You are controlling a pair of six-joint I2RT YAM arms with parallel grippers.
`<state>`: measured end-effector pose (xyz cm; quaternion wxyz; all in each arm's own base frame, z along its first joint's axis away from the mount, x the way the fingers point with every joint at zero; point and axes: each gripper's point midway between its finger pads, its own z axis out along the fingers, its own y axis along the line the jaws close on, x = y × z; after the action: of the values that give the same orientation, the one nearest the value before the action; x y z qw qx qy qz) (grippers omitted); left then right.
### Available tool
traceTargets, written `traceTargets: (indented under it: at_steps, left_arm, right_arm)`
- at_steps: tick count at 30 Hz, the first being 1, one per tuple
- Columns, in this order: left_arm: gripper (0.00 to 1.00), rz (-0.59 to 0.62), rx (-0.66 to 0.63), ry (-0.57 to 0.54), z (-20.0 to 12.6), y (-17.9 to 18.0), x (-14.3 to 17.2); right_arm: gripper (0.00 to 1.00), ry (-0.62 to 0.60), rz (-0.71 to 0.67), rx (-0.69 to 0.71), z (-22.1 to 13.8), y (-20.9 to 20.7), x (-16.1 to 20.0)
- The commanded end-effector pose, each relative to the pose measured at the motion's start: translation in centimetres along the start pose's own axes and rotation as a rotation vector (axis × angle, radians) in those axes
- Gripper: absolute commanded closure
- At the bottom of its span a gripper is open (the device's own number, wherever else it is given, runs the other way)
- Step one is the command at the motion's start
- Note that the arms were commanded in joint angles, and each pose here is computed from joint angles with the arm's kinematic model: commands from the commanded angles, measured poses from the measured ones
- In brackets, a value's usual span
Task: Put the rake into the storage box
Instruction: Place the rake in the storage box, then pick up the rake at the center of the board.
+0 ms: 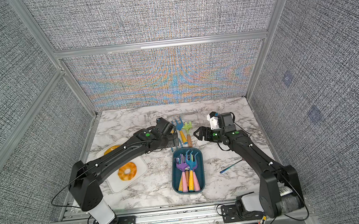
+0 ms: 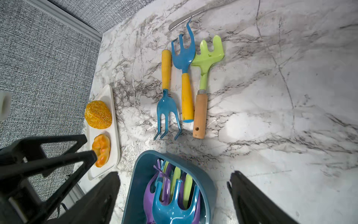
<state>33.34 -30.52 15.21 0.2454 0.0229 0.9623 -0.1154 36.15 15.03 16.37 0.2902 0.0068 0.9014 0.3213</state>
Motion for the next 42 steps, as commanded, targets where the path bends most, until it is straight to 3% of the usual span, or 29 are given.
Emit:
traceTargets:
  at_steps: [1, 7, 11, 20, 24, 32, 39, 42]
  left_arm:
    - [0.05, 0.077, 0.090, 0.096, 1.9, -0.8, -0.5]
    - [0.12, 0.057, 0.039, 0.171, 6.9, 0.7, -1.3]
    - [0.14, 0.023, 0.009, 0.185, 8.5, 2.2, -1.7]
    - [0.14, -0.031, -0.035, 0.163, 7.0, 6.6, -0.9]
    - [0.14, -0.045, -0.037, 0.150, 5.8, 7.7, 0.0]
    - [0.14, -0.056, -0.049, 0.130, 4.1, 9.1, 0.7]
    - [0.14, -0.069, -0.038, 0.122, 3.3, 9.4, 1.2]
    - [0.14, -0.075, -0.031, 0.110, 2.7, 9.5, 1.3]
  right_arm:
    - [0.08, 0.023, -0.033, -0.022, 1.6, 0.1, -0.6]
    - [0.13, 0.145, -0.077, 0.026, 6.7, -0.6, 0.3]
    - [0.23, 0.210, -0.134, 0.120, 10.2, -1.0, 0.7]
    - [0.33, 0.278, -0.266, 0.348, 16.4, -2.1, 0.1]
    - [0.44, 0.294, -0.300, 0.454, 18.3, -3.4, -0.3]
    - [0.61, 0.317, -0.335, 0.559, 20.4, -4.7, -0.2]
    - [0.92, 0.275, -0.340, 0.589, 18.9, -3.4, -0.9]
    - [1.00, 0.219, -0.333, 0.570, 17.2, -1.9, -2.3]
